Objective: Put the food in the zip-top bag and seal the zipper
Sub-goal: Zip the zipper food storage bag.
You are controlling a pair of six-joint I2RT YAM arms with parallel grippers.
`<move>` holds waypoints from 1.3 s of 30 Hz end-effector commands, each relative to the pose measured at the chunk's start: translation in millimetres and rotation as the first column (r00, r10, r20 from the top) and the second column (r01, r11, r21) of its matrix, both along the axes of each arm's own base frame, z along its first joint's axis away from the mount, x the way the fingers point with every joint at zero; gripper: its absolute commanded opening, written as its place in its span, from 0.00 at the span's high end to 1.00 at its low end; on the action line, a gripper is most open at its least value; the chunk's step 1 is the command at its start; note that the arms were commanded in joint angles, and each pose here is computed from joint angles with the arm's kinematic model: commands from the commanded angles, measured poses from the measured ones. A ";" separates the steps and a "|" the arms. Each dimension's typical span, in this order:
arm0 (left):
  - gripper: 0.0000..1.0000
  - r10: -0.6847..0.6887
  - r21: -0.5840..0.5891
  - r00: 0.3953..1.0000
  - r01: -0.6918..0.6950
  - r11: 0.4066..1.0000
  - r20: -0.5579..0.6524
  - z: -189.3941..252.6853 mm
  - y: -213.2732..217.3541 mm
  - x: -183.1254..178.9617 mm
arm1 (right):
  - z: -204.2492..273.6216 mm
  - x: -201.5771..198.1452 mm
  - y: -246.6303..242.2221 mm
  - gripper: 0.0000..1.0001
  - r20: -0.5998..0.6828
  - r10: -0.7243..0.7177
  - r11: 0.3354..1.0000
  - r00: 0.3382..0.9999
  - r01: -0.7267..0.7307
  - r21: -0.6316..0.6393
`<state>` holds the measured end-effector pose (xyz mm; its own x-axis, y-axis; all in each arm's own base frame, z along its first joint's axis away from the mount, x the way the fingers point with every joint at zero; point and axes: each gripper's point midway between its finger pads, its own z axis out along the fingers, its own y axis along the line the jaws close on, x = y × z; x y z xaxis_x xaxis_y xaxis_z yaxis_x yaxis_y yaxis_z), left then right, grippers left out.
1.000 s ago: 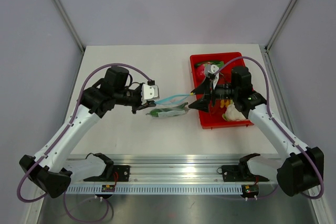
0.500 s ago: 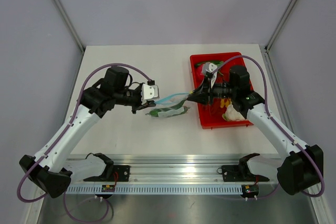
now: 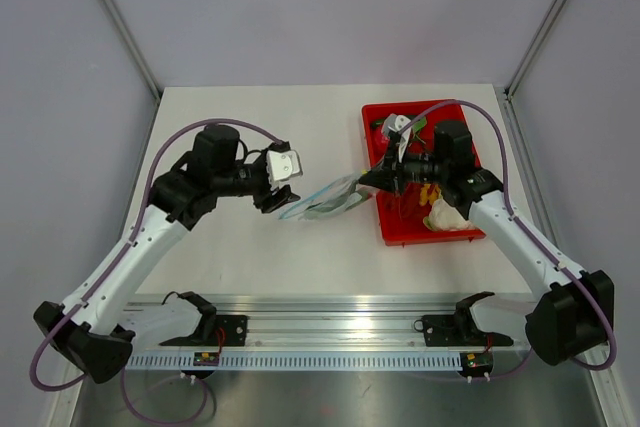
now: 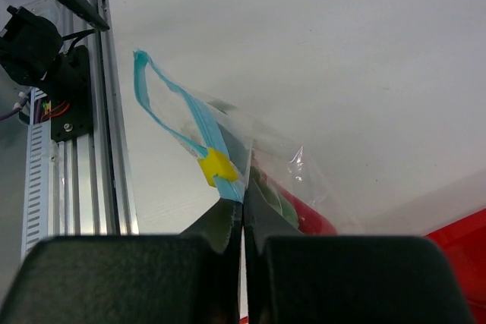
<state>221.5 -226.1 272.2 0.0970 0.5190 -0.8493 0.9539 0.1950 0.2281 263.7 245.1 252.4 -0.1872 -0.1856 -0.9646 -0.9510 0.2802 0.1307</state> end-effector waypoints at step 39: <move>0.69 -0.144 -0.225 0.987 0.157 0.962 0.075 51.4 -140.5 16.8 | 35.3 -8.6 9.3 1.00 -0.013 0.002 0.999 1.000 -0.002 -0.048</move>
<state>239.3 -357.5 297.0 0.1618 0.3567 -0.9201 0.9688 0.1198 0.2168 259.0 250.9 257.5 -0.2941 -0.2629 -0.9189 -0.9260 0.3166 0.2058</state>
